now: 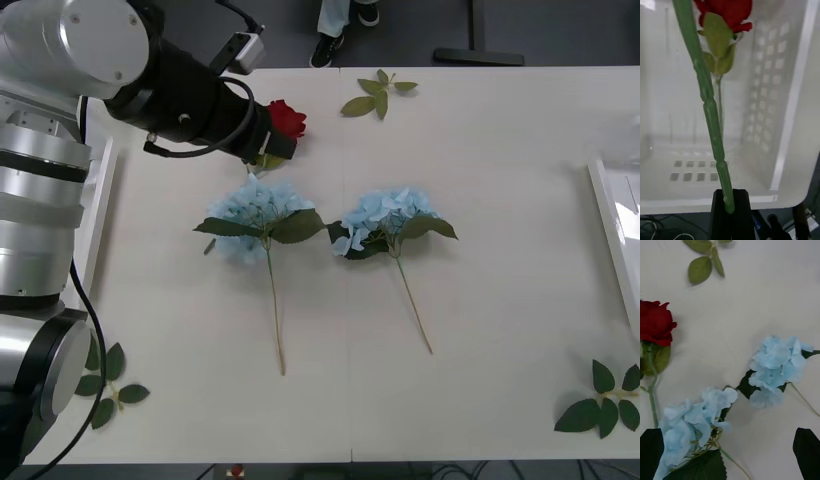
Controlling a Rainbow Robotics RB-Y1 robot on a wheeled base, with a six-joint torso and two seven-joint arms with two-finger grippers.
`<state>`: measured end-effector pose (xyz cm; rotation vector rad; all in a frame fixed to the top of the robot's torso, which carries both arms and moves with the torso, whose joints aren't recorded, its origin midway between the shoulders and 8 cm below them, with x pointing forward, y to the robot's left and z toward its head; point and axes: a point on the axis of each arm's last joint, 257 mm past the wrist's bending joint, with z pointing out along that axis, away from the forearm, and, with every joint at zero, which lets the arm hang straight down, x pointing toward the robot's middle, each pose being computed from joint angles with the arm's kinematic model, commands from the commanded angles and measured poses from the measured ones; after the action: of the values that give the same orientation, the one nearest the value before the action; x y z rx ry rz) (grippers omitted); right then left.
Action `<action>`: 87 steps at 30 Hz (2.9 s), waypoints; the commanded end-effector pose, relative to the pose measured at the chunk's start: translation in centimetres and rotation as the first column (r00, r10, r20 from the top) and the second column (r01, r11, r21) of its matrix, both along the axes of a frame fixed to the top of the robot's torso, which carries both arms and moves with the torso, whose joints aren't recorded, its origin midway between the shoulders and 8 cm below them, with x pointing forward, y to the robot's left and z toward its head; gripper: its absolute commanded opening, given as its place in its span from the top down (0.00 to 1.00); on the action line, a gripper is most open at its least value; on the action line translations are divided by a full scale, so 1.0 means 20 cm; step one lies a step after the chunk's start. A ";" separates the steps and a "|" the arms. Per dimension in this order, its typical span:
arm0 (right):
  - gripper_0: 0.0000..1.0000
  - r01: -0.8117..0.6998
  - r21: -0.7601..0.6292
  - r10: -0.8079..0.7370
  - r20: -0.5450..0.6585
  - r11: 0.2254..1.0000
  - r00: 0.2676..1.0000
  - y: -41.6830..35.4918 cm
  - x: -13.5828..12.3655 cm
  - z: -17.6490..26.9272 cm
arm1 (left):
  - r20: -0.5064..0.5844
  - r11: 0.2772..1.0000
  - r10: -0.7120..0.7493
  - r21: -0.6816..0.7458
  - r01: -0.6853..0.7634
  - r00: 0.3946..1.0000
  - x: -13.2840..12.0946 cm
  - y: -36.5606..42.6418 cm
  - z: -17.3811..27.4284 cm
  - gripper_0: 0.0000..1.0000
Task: Place the red flowers into the right box and the blue flowers into the left box. If a person shows an open palm, hand one flower to the person first, then continue sorting.
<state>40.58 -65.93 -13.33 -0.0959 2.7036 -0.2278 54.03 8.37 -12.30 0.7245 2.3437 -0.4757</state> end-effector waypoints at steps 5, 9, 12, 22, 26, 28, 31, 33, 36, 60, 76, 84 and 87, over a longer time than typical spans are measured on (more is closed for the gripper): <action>1.00 0.079 -0.054 -0.078 0.025 0.995 0.997 -0.10 0.08 -0.28 | 0.049 0.983 0.143 0.112 -0.148 0.988 0.07 0.02 0.05 0.00; 1.00 0.107 -0.091 -0.106 0.018 0.990 0.994 -0.14 0.09 -0.40 | 0.085 0.957 0.207 0.191 -0.220 0.975 0.11 0.07 0.01 0.00; 1.00 0.117 -0.090 -0.116 0.016 0.989 0.993 -0.13 0.11 -0.47 | 0.121 0.932 0.238 0.251 -0.262 0.964 0.14 0.12 -0.02 0.00; 1.00 0.122 -0.115 -0.121 0.014 0.986 0.993 -0.12 0.13 -0.53 | 0.144 0.905 0.292 0.277 -0.322 0.945 0.29 0.18 -0.15 0.00; 0.25 0.120 -0.123 -0.119 0.020 0.985 0.993 -0.12 0.15 -0.55 | 0.157 0.897 0.304 0.286 -0.338 0.940 0.36 0.17 -0.17 0.00; 0.07 0.115 -0.123 -0.113 0.021 0.986 0.993 -0.11 0.16 -0.54 | 0.159 0.893 0.309 0.291 -0.343 0.938 0.38 0.17 -0.19 0.00; 0.07 0.110 -0.120 -0.107 0.027 0.987 0.994 -0.11 0.17 -0.53 | 0.161 0.888 0.318 0.294 -0.353 0.934 0.40 0.18 -0.21 0.00; 0.07 0.102 -0.116 -0.099 0.034 0.988 0.995 -0.09 0.19 -0.52 | 0.165 0.882 0.326 0.300 -0.363 0.931 0.42 0.21 -0.23 0.00; 0.07 0.089 -0.097 -0.086 0.034 0.991 0.996 -0.05 0.22 -0.49 | 0.154 0.875 0.336 0.312 -0.369 0.929 0.43 0.24 -0.28 0.00; 0.07 -0.130 0.338 0.138 0.001 0.932 0.990 1.23 0.26 0.02 | 0.138 0.813 0.391 0.412 -0.412 0.910 0.45 0.45 -0.53 0.00; 0.07 -0.031 0.378 0.043 -0.024 0.925 0.999 1.86 0.23 -0.31 | 0.088 0.822 0.359 0.441 -0.359 0.929 0.39 0.38 -0.64 0.00; 0.06 -0.049 0.330 0.045 0.020 0.943 0.999 2.00 0.25 -0.42 | 0.085 0.819 0.340 0.462 -0.339 0.937 0.38 0.40 -0.68 0.00; 0.07 -0.068 0.304 0.061 0.030 0.950 0.998 2.00 0.24 -0.43 | 0.080 0.817 0.337 0.470 -0.334 0.938 0.36 0.41 -0.71 0.00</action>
<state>45.58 -25.87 -22.68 -0.1141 2.6879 0.2219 60.50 16.97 -27.89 0.4583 2.5837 0.2662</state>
